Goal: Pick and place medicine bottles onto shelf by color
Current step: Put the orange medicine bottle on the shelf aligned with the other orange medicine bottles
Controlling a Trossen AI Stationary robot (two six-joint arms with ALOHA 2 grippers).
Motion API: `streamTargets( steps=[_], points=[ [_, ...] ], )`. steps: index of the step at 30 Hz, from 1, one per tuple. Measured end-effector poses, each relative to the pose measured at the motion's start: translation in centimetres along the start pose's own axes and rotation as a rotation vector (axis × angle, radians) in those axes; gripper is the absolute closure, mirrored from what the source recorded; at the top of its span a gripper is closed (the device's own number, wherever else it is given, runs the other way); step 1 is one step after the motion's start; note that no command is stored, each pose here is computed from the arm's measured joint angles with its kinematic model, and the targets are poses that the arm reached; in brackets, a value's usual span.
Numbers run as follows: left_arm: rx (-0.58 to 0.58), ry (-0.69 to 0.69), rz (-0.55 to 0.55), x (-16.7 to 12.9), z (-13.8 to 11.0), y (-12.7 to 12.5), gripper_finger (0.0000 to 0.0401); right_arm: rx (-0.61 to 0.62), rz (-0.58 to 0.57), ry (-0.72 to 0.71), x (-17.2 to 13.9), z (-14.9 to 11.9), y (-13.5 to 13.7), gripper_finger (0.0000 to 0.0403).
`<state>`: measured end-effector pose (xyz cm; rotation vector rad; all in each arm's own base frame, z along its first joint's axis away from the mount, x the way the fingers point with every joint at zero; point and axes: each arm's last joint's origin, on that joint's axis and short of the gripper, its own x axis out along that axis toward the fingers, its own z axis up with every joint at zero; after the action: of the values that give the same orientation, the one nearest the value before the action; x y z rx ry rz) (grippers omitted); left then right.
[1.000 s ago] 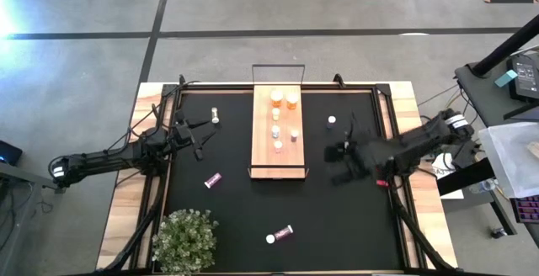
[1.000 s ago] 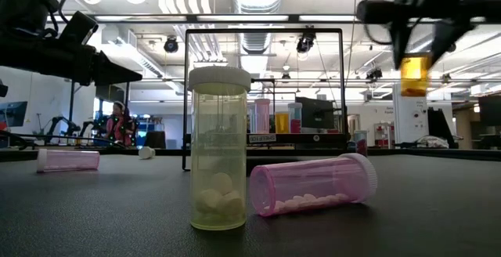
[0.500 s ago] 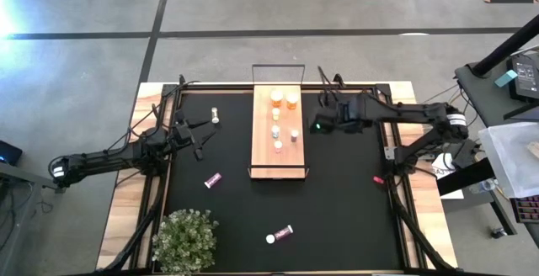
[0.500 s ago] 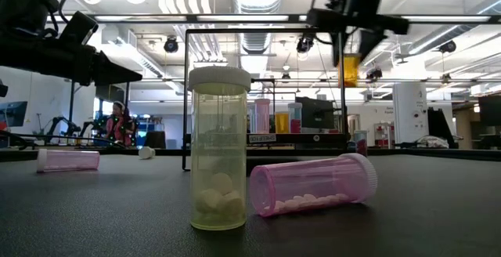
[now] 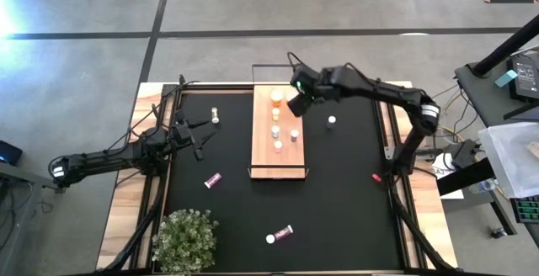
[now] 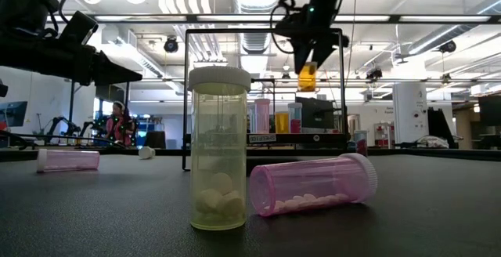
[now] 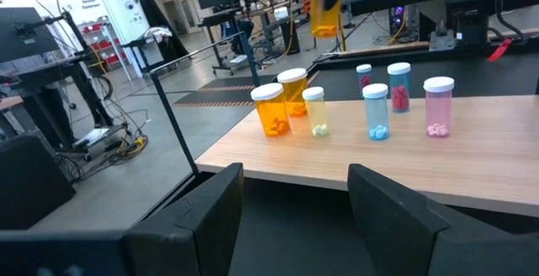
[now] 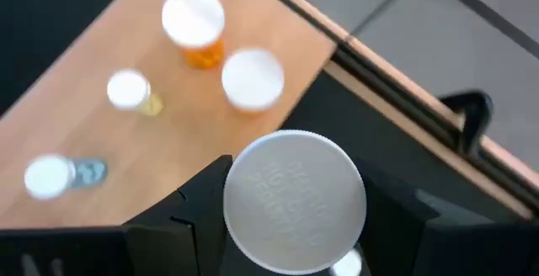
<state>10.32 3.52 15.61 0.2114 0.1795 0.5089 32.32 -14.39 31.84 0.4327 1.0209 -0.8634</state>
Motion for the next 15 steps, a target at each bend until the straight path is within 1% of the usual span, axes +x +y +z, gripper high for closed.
streamTargets(
  steps=[3, 6, 12, 15],
  points=[
    [0.0, 0.0, 0.0, 0.0, 0.0, 0.0, 0.0202, -0.032, 0.031, 0.005, 0.8, 1.9, -0.7, 0.0209],
    [0.0, -0.001, 0.0, 0.0, 0.0, 0.0, 0.0202, -0.091, 0.082, 0.008, 1.5, 3.5, -1.0, 0.0209],
    [0.0, 0.0, 0.0, 0.0, 0.0, 0.0, 0.0202, -0.201, 0.158, 0.0, 2.8, 6.1, -0.7, 0.0209],
    [0.0, 0.0, 0.0, 0.0, 0.0, 0.0, 0.0202, -0.268, 0.23, -0.013, 2.9, 7.0, -0.5, 0.0209]
  ],
)
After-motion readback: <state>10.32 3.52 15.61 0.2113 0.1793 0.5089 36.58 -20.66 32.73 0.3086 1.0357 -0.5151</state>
